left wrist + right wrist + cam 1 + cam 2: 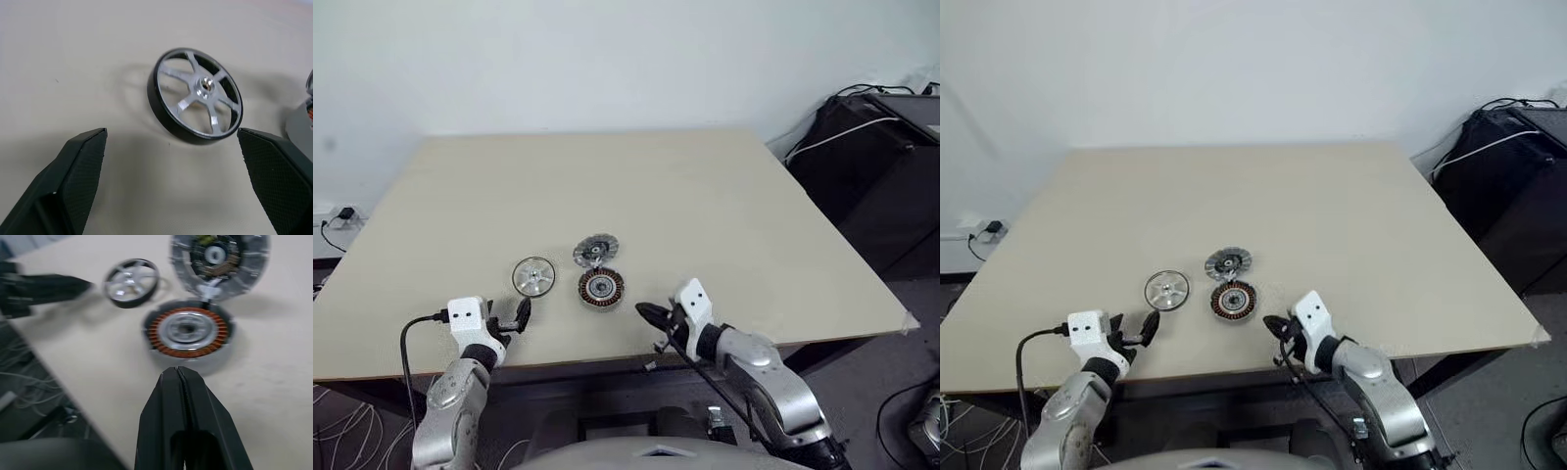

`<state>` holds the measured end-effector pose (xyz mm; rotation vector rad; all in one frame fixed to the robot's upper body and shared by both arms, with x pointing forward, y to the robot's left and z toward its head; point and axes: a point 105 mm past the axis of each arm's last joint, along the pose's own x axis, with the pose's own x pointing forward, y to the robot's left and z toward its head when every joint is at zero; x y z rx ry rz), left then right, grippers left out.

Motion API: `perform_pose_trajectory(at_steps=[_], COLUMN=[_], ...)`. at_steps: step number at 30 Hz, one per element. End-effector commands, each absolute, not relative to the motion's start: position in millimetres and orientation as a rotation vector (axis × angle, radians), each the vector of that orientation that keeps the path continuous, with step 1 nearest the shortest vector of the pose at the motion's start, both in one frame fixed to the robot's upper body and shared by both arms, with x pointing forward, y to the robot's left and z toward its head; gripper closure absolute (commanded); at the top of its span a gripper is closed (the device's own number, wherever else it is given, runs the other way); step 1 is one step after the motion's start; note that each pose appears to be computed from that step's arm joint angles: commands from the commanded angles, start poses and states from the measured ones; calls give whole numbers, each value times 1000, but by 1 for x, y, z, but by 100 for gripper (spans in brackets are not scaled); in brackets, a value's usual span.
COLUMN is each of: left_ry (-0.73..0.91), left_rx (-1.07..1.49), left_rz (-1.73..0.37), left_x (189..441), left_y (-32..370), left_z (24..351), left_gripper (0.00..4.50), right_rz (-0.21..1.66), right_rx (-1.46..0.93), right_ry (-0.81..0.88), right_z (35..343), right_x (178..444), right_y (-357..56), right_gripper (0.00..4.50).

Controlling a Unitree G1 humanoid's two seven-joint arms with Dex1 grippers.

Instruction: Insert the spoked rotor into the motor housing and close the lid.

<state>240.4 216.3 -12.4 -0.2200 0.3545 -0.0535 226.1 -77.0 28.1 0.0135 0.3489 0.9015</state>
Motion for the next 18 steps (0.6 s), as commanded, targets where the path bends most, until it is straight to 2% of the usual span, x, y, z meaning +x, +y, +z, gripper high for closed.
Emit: perform_pose_trajectory(at_steps=[1, 11, 18], left_ry=[349, 338, 341], left_rx=[-262, -358, -430], left_rz=[-100, -61, -102], left_x=[251, 273, 282], left_y=[216, 230, 220], left_z=[-9, -11, -11], left_gripper=[0, 0, 0], right_rz=[940, 890, 894], right_rx=[6, -10, -10], right_ry=[263, 262, 262], right_z=[47, 44, 43], right_x=[225, 226, 227], right_y=[-73, -81, -80], right_gripper=[447, 447, 447])
